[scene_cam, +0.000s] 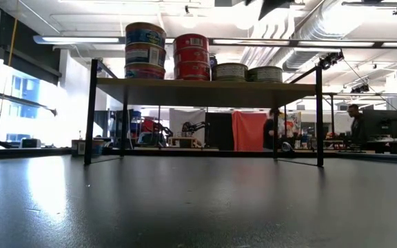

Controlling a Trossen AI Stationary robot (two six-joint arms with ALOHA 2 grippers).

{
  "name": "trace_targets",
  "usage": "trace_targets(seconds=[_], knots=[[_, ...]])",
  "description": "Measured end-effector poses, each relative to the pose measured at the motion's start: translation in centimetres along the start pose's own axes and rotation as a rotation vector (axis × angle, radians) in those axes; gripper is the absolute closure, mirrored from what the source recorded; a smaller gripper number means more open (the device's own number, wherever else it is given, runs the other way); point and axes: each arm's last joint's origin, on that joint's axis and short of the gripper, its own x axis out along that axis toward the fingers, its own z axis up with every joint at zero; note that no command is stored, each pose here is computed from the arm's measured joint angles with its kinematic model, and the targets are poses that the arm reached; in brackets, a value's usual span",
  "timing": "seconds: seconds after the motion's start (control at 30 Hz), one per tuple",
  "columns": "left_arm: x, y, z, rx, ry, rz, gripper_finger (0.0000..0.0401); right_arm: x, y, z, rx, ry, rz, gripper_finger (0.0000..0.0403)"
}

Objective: Stack canned seafood by type on shelf
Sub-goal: Move the blue and red tuna can to the center of the table

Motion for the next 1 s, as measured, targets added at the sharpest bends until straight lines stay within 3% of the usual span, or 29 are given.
trace_targets(seconds=[0.2, 0.43, 0.6, 0.77, 0.87, 1.0], knots=[[-1.6, 7.0, 0.3, 0.08, 0.189, 0.088, 0.0401, -2.8, 1.7, -3.7, -0.094, 0.038, -0.123, 0.0111], [-2.5, 13.0, -0.5, 0.078, 0.464, 0.177, 0.0401, -4.2, 4.5, -5.1, -0.093, -0.086, -0.092, 0.0111], [0.2, 15.9, -0.5, 0.106, 0.695, 0.224, 0.0401, -3.0, 5.7, -5.4, -0.088, -0.05, -0.105, 0.0111], [4.4, 20.1, -0.3, 0.108, 0.853, 0.32, 0.0401, -2.0, 5.0, -5.5, -0.071, -0.01, -0.176, 0.0115], [6.9, 22.8, -0.4, 0.072, 0.897, 0.364, 0.0401, -1.1, 3.7, -6.2, -0.089, 0.036, -0.216, 0.015], [9.7, 25.9, -1.7, 0.065, 1.045, 0.366, 0.0401, 0.3, 1.4, -8.5, -0.103, 0.117, -0.23, 0.0275]])
